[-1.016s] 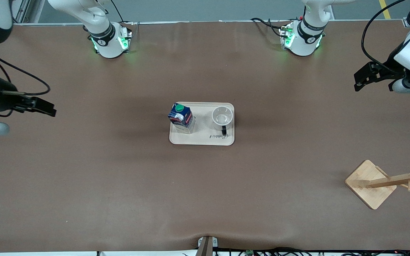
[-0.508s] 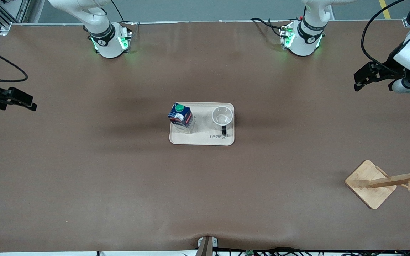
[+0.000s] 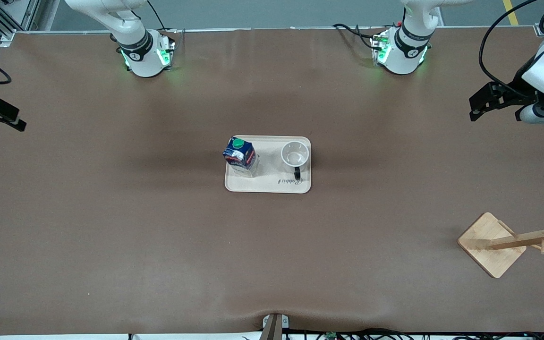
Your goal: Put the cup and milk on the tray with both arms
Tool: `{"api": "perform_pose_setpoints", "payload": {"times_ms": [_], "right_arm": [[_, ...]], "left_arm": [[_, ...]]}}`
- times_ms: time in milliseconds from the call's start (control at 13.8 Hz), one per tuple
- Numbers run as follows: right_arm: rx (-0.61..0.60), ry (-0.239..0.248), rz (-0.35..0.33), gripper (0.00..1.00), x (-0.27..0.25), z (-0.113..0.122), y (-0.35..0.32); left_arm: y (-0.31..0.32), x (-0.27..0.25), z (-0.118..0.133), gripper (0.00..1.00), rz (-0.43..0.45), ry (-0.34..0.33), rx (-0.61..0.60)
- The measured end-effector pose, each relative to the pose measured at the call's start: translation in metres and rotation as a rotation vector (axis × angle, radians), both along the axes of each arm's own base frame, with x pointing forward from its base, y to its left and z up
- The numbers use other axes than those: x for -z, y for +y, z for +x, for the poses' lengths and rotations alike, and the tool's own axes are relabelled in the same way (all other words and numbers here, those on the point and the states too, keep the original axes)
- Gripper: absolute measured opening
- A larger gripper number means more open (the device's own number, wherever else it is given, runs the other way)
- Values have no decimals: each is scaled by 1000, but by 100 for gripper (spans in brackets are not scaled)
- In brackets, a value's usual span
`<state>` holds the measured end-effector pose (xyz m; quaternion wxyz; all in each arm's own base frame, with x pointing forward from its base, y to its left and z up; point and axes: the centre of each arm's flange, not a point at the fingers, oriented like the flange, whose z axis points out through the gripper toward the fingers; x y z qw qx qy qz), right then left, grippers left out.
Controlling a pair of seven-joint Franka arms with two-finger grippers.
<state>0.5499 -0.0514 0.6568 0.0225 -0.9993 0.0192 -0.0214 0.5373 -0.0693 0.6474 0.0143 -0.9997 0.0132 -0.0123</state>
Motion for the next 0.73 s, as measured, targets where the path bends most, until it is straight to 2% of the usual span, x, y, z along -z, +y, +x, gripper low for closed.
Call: {"api": "perform_pose_setpoints", "payload": {"times_ms": [290,581,726], "right_arm": [[-7,-9,-1,100,-6,-1,0],[-16,42,-9,100,-2,-5,4],[-18,49,-9,100,-1,-6,5]], "left_arm": [[0,0,0,100,0,0,0],[0,0,0,100,0,0,0],[0,0,0,100,0,0,0]]}}
